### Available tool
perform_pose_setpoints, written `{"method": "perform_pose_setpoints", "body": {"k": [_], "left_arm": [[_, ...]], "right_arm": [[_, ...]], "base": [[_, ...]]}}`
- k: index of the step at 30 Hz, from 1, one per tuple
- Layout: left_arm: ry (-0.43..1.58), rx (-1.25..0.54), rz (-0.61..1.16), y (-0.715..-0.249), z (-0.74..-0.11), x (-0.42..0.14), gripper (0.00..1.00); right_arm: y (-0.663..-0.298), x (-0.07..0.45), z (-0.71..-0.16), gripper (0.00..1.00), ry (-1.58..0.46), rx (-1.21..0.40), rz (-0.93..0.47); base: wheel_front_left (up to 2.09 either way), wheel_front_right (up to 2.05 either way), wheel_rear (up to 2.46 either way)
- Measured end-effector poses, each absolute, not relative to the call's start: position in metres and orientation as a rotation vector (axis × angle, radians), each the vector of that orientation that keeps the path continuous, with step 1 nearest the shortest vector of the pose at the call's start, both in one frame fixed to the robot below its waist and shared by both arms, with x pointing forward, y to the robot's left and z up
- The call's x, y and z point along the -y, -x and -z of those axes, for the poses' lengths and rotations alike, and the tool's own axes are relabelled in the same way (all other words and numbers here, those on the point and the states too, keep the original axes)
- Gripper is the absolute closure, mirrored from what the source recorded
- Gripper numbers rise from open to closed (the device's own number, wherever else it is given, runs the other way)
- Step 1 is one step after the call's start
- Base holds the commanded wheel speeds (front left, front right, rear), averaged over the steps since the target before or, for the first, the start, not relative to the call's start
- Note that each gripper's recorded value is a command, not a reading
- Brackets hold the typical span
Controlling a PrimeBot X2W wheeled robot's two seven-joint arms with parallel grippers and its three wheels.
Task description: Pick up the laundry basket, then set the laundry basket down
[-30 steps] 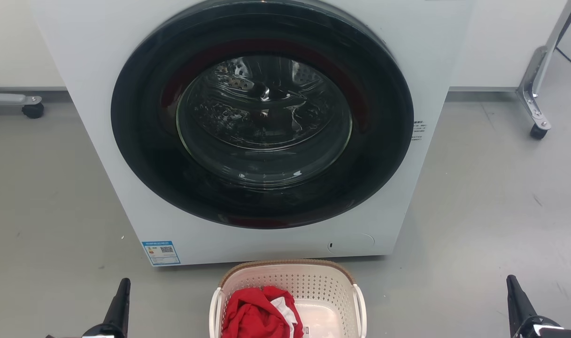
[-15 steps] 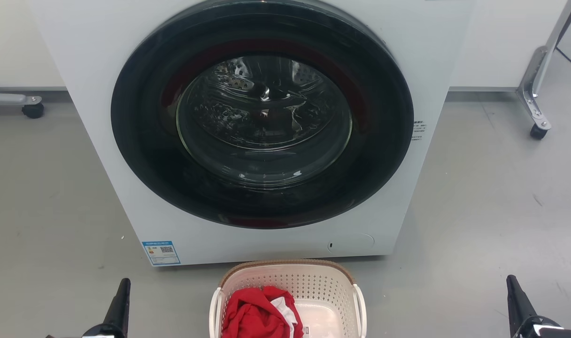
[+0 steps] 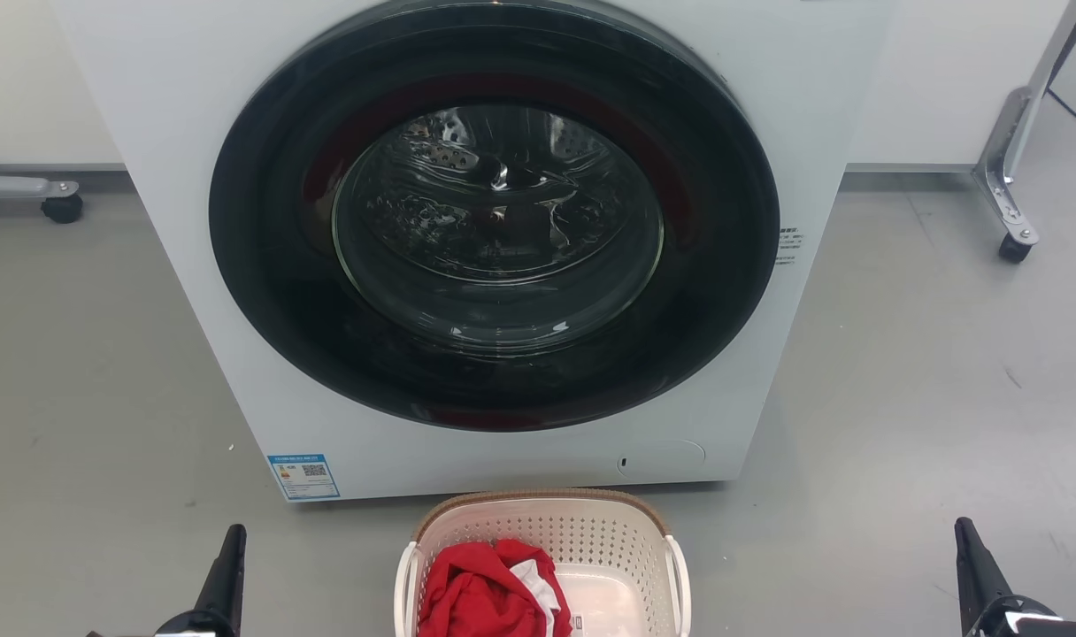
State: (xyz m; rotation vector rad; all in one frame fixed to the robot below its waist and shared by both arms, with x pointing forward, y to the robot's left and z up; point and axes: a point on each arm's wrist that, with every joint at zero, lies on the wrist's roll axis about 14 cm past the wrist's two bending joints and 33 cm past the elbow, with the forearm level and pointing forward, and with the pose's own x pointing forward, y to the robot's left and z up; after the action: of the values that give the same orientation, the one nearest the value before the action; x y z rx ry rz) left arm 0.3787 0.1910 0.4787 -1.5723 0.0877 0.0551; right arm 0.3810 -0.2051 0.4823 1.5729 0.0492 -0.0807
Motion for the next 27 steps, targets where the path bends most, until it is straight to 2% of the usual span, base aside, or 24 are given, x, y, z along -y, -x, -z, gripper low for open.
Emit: {"method": "perform_pose_setpoints", "body": {"k": [27], "left_arm": [[1.573, -0.088, -0.055, -0.3787, -0.4787, -0.191, 1.0]], "right_arm": [[-0.3811, 0.2051, -0.4827, 1.0, -1.573, -0.047, 0.079]], "base": [[0.0, 0.0, 0.0]]}}
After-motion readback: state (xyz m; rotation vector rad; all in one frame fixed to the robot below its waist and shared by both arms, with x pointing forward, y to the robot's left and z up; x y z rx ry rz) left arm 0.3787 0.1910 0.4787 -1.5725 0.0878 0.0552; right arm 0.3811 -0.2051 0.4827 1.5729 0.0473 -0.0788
